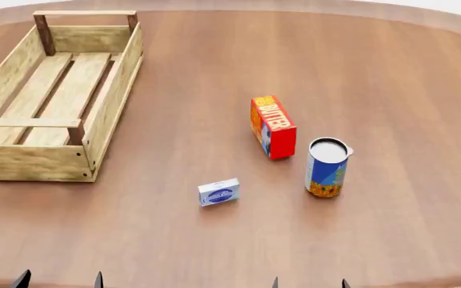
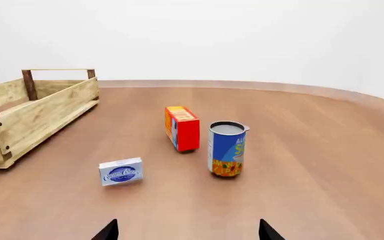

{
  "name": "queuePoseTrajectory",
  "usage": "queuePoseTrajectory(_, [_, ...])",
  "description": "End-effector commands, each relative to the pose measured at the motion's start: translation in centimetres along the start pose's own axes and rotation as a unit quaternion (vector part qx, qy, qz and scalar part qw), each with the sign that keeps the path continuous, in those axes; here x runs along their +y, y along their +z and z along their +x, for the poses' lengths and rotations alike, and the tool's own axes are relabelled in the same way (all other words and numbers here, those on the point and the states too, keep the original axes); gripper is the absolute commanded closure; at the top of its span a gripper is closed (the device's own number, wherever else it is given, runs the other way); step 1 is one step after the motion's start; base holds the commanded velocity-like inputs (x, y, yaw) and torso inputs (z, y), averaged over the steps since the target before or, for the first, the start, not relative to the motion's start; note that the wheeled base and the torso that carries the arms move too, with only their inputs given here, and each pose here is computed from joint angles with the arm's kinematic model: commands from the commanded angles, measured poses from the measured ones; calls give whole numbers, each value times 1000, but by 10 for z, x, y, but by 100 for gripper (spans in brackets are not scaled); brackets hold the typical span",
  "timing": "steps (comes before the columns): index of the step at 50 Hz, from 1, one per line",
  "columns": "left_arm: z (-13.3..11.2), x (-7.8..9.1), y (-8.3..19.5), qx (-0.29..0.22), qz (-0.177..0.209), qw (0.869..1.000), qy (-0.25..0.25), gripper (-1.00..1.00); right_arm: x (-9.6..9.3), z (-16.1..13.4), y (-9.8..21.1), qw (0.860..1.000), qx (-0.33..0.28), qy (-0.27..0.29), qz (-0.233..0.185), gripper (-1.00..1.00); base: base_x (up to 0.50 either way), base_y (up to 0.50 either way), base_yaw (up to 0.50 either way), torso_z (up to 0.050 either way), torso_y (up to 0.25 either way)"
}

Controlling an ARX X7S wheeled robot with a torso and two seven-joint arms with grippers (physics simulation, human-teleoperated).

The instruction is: Pick up the cream cheese and put it in the tray.

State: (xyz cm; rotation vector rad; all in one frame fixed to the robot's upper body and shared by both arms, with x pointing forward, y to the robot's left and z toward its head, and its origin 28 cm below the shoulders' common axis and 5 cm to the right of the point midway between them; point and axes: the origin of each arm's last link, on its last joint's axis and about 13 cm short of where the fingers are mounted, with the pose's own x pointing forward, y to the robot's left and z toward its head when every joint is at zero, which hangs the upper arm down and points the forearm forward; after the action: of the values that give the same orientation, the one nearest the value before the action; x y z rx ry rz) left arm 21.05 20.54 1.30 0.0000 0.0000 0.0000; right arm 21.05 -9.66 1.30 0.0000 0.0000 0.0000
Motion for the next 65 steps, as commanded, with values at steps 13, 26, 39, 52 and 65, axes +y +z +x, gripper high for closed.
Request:
queuePoseTrajectory(13, [0, 1, -4, 7, 16, 1000, 8, -100, 2, -8, 7, 1000, -10, -5, -13, -100, 0, 0, 0, 0, 0])
queuePoseTrajectory(26, [-14, 0, 14, -109, 38, 993, 28, -100, 2, -18, 22, 995, -95, -18, -27, -100, 0, 0, 0, 0, 0])
queuePoseTrajectory(39, [-39, -1, 34, -252, 51, 966, 25, -100, 6, -45, 44, 969, -241, -19, -46, -100, 0, 0, 0, 0, 0])
queuePoseTrajectory(52, [-54, -1, 41, -350, 67, 934, 30, -100, 7, -62, 54, 943, -328, -19, -57, -100, 0, 0, 0, 0, 0])
queuePoseTrajectory(65, [-61, 1, 44, -401, 57, 914, 25, -100, 7, -62, 54, 939, -337, -23, -60, -100, 0, 0, 0, 0, 0])
